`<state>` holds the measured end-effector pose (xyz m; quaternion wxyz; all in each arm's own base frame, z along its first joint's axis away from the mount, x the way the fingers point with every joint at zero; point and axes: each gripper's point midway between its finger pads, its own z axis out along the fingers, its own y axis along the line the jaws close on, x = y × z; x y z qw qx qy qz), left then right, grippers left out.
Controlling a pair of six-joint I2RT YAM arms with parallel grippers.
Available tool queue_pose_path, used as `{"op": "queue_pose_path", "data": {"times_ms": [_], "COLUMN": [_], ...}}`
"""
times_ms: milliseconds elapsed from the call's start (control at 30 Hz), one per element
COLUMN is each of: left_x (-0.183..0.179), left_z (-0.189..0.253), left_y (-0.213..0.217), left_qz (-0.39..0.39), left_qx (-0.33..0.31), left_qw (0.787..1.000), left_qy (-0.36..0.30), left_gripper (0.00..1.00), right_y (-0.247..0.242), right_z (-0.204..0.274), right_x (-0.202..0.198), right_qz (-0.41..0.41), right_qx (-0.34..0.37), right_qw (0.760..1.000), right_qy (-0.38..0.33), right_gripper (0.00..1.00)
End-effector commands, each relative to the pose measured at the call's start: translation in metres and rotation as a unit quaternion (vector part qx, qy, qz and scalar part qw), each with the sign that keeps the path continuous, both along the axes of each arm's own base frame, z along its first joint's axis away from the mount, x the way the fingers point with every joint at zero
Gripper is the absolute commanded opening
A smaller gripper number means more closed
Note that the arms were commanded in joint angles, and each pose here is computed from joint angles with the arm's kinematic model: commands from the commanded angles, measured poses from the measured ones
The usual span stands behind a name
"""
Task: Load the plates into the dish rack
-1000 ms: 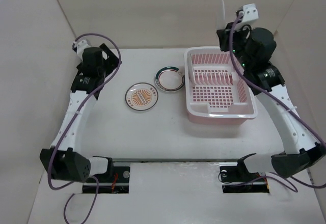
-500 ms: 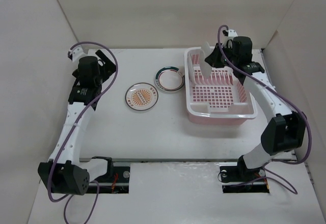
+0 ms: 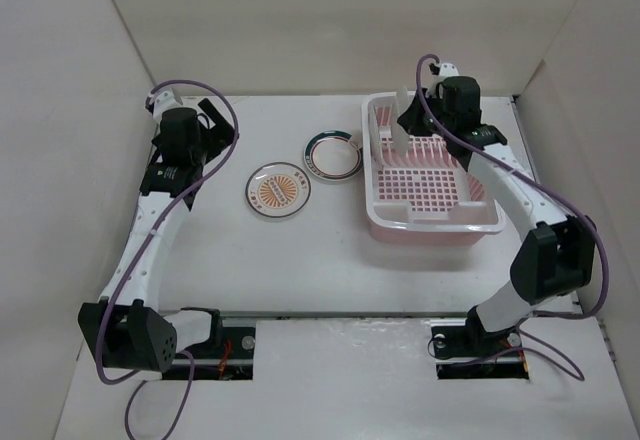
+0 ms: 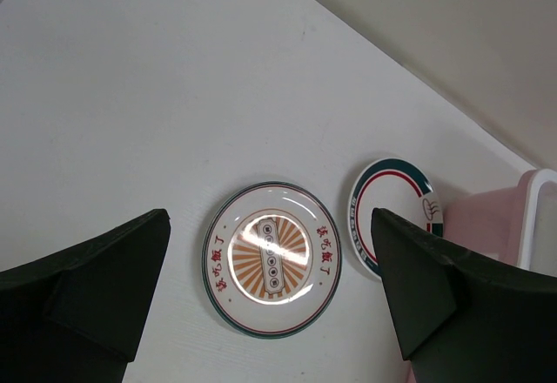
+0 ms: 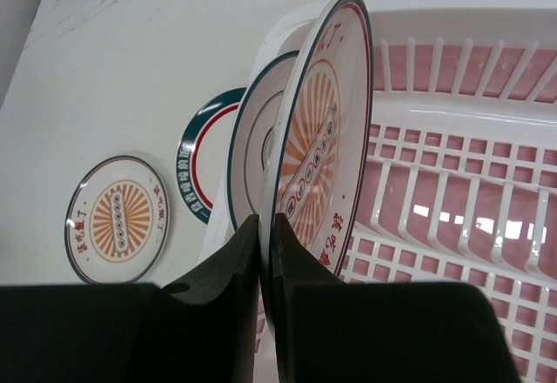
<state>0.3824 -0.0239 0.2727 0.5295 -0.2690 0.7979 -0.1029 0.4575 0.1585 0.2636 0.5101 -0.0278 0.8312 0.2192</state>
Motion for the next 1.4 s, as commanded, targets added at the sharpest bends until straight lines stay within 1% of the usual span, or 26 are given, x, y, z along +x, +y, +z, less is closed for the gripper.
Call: {"op": "queue_pose_path", "data": {"times_ms": [0, 300, 500, 767, 1033, 1133, 1167, 1200, 1233, 1300, 1367], "left_x": [0.006, 0.008, 0.008, 0.009, 0.009, 0.009, 0.012, 0.012, 0.012, 0.012, 0.012], "left_z": [0.018, 0.019, 0.019, 0.017, 0.017, 0.017, 0.016, 0.016, 0.016, 0.016, 0.016], "left_y": [-0.003, -0.003, 0.000, 0.000, 0.002, 0.002, 0.002, 0.002, 0.002, 0.000, 0.000], "left_qz": [-0.012, -0.012, -0.007, -0.005, -0.005, -0.005, -0.005, -0.005, -0.005, -0.010, -0.010], "left_qx": [0.001, 0.001, 0.001, -0.003, -0.005, -0.005, -0.005, -0.005, -0.005, -0.007, -0.007], "left_qw": [0.999, 0.999, 1.000, 1.000, 1.000, 1.000, 1.000, 1.000, 1.000, 0.999, 0.999], "left_qy": [-0.030, -0.030, -0.030, -0.030, -0.030, -0.030, -0.030, -0.030, -0.030, -0.030, -0.030], "left_gripper": [1.00, 1.00, 1.00, 1.00, 1.00, 1.00, 1.00, 1.00, 1.00, 1.00, 1.00], "right_y": [0.002, 0.000, 0.001, 0.007, 0.007, 0.005, 0.001, 0.005, 0.002, 0.000, -0.002], "right_z": [0.022, 0.007, -0.008, -0.010, -0.030, -0.041, -0.043, -0.039, -0.050, -0.047, -0.054], "right_x": [0.014, 0.024, 0.028, 0.029, 0.035, 0.033, 0.037, 0.036, 0.035, 0.037, 0.036], "right_qz": [-0.025, -0.058, -0.060, -0.057, -0.062, -0.070, -0.084, -0.078, -0.085, -0.088, -0.092], "right_qx": [0.014, 0.021, 0.021, 0.025, 0.017, 0.000, -0.007, -0.011, -0.020, -0.025, -0.031], "right_qw": [0.999, 0.998, 0.998, 0.998, 0.998, 0.997, 0.996, 0.997, 0.996, 0.996, 0.995], "right_qy": [-0.045, -0.034, -0.017, -0.015, 0.003, 0.016, 0.017, 0.014, 0.029, 0.025, 0.035], "right_gripper": [0.00, 0.00, 0.00, 0.00, 0.00, 0.00, 0.00, 0.00, 0.00, 0.00, 0.00]}}
